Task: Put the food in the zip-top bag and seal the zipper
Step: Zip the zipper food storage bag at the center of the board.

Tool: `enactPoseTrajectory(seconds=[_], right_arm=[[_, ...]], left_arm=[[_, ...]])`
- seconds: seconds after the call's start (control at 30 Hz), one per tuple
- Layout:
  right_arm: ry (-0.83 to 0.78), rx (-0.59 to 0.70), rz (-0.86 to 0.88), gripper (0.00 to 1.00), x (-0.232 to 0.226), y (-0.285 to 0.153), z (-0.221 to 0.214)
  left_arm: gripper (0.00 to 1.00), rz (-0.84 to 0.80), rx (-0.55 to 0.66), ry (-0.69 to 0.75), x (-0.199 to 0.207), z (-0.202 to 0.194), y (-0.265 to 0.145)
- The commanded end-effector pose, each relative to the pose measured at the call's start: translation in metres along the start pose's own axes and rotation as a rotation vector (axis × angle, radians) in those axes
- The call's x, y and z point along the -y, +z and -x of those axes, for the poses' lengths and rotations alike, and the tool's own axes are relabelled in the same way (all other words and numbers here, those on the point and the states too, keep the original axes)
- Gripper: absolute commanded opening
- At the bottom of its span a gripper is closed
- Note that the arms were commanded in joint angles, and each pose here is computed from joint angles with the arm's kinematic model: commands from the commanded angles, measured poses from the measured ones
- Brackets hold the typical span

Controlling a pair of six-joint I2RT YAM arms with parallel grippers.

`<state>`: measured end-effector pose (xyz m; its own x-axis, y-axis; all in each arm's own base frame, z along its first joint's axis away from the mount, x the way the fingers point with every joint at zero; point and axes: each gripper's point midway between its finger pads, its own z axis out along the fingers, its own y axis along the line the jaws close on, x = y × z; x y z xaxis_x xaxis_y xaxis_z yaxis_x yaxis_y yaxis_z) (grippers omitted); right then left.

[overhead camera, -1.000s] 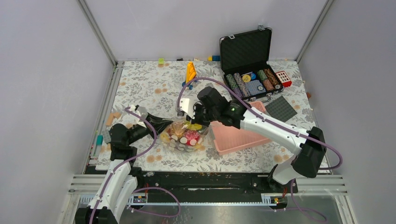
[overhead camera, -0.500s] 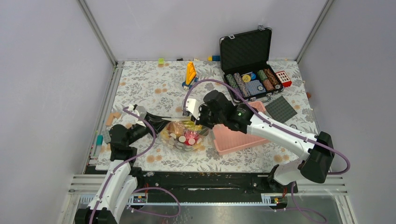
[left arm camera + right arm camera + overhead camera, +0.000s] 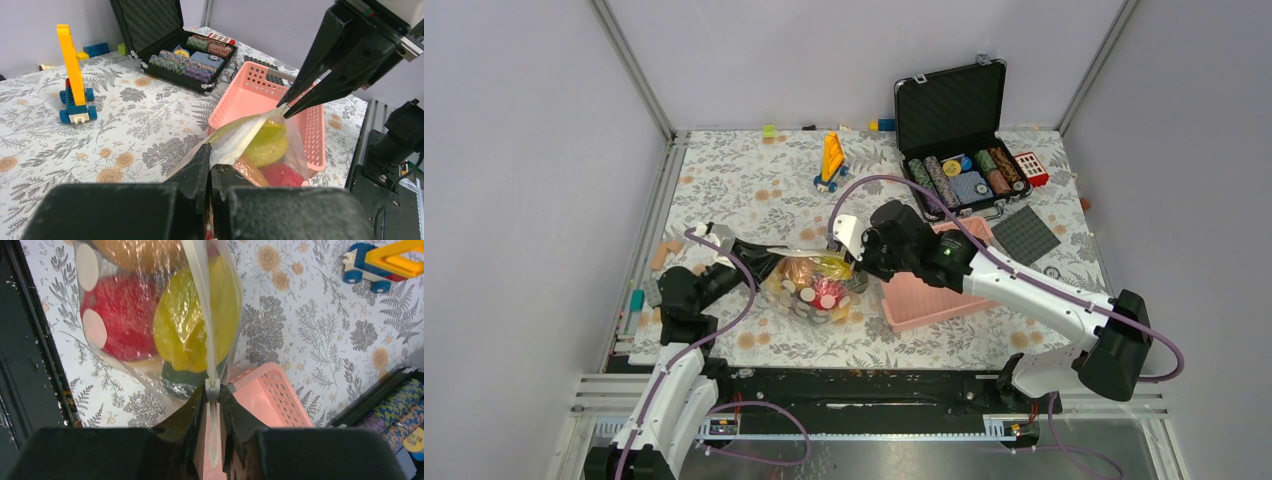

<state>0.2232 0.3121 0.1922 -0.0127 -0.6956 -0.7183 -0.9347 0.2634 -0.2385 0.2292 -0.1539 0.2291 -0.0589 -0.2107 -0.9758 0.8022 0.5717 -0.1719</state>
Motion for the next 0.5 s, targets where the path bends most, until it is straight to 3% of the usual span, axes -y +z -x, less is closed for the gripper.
enactPoseTrajectory(seconds=[0.0, 0.47], right_arm=[[0.050, -0.082, -0.053, 0.07, 0.006, -0.017, -0.026], [0.148, -0.017, -0.089, 0.05, -0.004, -0.025, -0.040]], left_arm=[[0.00, 0.114, 0.106, 0.087, -0.020, 0.030, 0.000], [0.00, 0.222, 0.126, 0.043, -0.039, 0.032, -0.002]])
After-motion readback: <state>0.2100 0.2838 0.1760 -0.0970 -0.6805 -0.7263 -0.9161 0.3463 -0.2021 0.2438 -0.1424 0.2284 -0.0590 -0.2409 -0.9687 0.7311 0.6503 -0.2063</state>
